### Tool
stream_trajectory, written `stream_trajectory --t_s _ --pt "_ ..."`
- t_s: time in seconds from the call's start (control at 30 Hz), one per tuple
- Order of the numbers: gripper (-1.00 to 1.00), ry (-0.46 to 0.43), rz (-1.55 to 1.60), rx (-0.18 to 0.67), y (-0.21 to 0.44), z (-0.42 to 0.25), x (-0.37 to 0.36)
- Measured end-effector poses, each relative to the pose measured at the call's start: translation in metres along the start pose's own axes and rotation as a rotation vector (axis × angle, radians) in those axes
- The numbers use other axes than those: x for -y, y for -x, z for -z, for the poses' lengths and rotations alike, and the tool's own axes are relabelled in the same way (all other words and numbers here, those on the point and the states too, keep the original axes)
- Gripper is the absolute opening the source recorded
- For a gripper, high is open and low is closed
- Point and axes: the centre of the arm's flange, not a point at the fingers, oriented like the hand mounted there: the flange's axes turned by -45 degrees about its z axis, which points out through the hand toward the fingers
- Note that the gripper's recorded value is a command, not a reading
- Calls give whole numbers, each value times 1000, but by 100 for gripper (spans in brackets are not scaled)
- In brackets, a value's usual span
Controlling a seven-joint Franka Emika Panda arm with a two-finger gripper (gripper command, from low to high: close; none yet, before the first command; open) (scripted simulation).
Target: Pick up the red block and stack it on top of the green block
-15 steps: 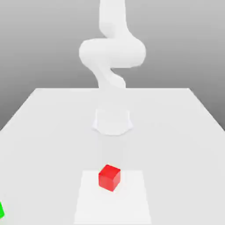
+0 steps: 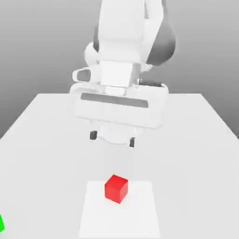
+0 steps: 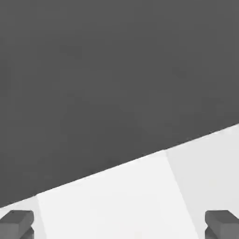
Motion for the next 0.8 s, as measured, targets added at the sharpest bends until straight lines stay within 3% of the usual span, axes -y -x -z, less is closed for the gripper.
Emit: stream_trajectory --t_s 0.1,0.4,0.43,0.8 --pt "0 11 -79 119 39 -61 -13" --pt "0 12 -97 142 55 -126 -16" --pt "-100 14 -96 143 57 -132 -16" --pt "-100 12 -99 138 50 -110 -15"
